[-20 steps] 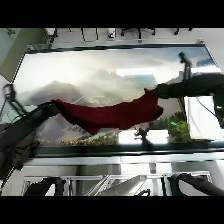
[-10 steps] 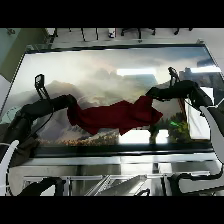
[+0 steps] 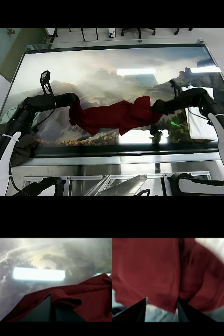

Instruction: Fold the shirts.

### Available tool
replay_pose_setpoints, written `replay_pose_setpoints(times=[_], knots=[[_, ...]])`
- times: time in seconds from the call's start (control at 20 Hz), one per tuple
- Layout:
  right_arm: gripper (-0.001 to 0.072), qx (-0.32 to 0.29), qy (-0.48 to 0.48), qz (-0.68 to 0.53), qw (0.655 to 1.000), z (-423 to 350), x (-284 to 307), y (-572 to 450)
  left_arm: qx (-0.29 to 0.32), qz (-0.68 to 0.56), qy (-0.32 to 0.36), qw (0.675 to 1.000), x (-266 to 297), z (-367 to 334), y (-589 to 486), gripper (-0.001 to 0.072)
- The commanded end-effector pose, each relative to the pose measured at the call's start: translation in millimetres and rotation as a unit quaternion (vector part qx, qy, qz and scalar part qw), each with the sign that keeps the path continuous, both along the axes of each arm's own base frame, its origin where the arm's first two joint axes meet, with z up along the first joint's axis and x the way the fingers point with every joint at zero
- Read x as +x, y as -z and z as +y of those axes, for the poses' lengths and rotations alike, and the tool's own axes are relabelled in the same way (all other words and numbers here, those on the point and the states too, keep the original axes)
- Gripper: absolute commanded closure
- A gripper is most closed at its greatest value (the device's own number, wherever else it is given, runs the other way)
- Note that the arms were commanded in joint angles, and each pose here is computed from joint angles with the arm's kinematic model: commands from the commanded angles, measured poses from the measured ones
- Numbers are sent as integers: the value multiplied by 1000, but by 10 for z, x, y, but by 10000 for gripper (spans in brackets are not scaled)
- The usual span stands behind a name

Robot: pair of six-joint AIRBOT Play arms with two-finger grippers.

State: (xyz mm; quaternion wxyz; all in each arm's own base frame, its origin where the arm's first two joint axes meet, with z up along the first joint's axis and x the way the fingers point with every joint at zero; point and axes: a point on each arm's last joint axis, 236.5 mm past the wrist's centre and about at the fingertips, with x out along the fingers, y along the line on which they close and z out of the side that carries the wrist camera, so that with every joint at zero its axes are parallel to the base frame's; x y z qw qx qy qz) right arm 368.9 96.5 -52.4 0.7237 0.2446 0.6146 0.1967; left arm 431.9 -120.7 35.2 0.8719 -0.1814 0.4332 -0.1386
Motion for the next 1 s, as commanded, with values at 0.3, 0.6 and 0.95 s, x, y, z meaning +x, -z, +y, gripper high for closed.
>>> replay_pose_setpoints(times=[0.3, 0.6, 0.95], knots=[[447, 14, 18, 28, 999, 120, -103, 356, -1, 8, 6, 1000, -30, -21, 17, 692], [484, 40, 35, -17, 998, 213, 221, 68, -1, 10, 7, 1000, -41, -26, 22, 692], [689, 52, 10, -23, 998, 515, 206, 6, -1, 15, 18, 1000, -82, -94, 30, 692]])
